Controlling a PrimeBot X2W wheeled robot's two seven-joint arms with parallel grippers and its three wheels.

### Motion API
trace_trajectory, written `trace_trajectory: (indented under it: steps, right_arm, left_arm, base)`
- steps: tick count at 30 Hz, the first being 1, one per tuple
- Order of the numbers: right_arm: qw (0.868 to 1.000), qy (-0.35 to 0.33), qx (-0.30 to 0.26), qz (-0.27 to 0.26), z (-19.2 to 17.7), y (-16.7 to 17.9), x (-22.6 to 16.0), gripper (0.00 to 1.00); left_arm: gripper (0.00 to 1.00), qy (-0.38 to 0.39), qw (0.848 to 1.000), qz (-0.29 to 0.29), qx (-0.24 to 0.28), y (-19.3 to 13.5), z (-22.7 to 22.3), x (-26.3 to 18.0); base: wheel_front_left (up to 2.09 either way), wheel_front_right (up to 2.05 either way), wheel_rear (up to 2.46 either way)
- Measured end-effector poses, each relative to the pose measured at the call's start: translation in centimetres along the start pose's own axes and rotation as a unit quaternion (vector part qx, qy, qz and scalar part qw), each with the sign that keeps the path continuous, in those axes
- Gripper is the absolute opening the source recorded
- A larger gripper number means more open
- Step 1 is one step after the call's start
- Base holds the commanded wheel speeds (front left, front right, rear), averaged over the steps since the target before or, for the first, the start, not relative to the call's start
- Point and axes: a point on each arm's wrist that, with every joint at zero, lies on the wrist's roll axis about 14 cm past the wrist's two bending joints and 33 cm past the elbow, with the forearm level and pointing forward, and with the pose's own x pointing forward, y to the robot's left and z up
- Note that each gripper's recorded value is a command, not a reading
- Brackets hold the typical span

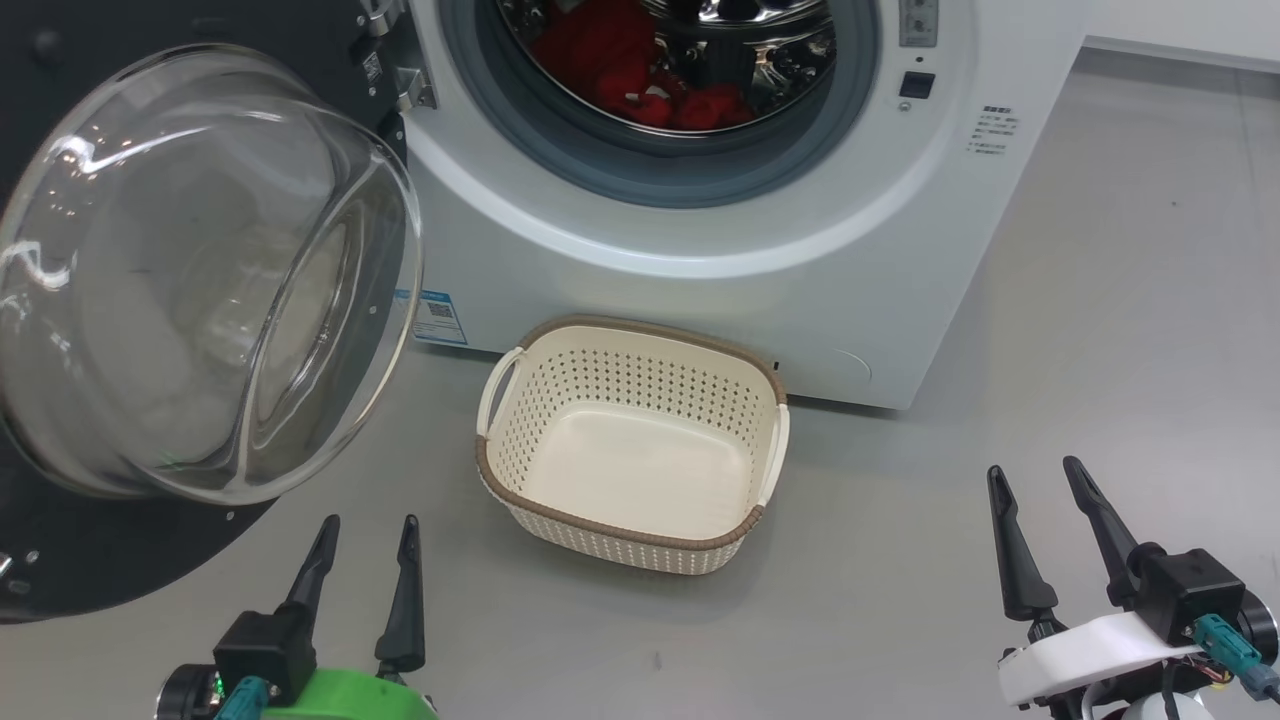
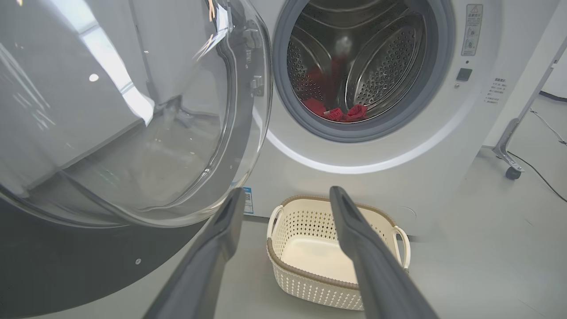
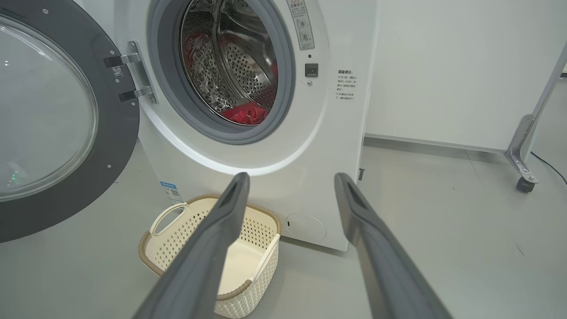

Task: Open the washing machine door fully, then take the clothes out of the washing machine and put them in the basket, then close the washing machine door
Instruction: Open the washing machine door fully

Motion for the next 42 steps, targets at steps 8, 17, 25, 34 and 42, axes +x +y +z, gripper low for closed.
trace_trajectory:
  steps: [8, 17, 25, 34, 42]
  right_arm:
    - [1.000, -0.008, 0.000, -0.030, 0.6, -1.5, -1.4, 1.00]
    - [0.998, -0.013, -0.002, -0.068, 0.9, -3.3, -3.8, 1.00]
    - [0.995, -0.016, -0.002, -0.098, 1.1, -4.4, -6.1, 1.00]
    - [0.992, -0.025, -0.003, -0.121, 1.5, -5.2, -7.9, 1.00]
    - [0.991, -0.028, -0.004, -0.132, 1.7, -5.6, -8.6, 1.00]
  left_arm:
    - [1.00, 0.011, 0.999, -0.053, 0.004, -3.3, -0.7, 0.7]
    - [1.00, 0.016, 0.996, -0.090, 0.011, -5.9, -1.2, 1.5]
    - [1.00, 0.019, 0.993, -0.114, 0.013, -7.7, -1.4, 1.9]
    - [1.00, 0.027, 0.990, -0.137, 0.016, -9.2, -1.8, 1.9]
    - [1.00, 0.038, 0.988, -0.146, 0.019, -9.9, -2.3, 1.6]
  base:
    - [0.00, 0.00, 0.00]
    - [0.00, 0.00, 0.00]
    - [0.00, 0.00, 0.00]
    - [0.00, 0.00, 0.00]
    - [0.00, 0.00, 0.00]
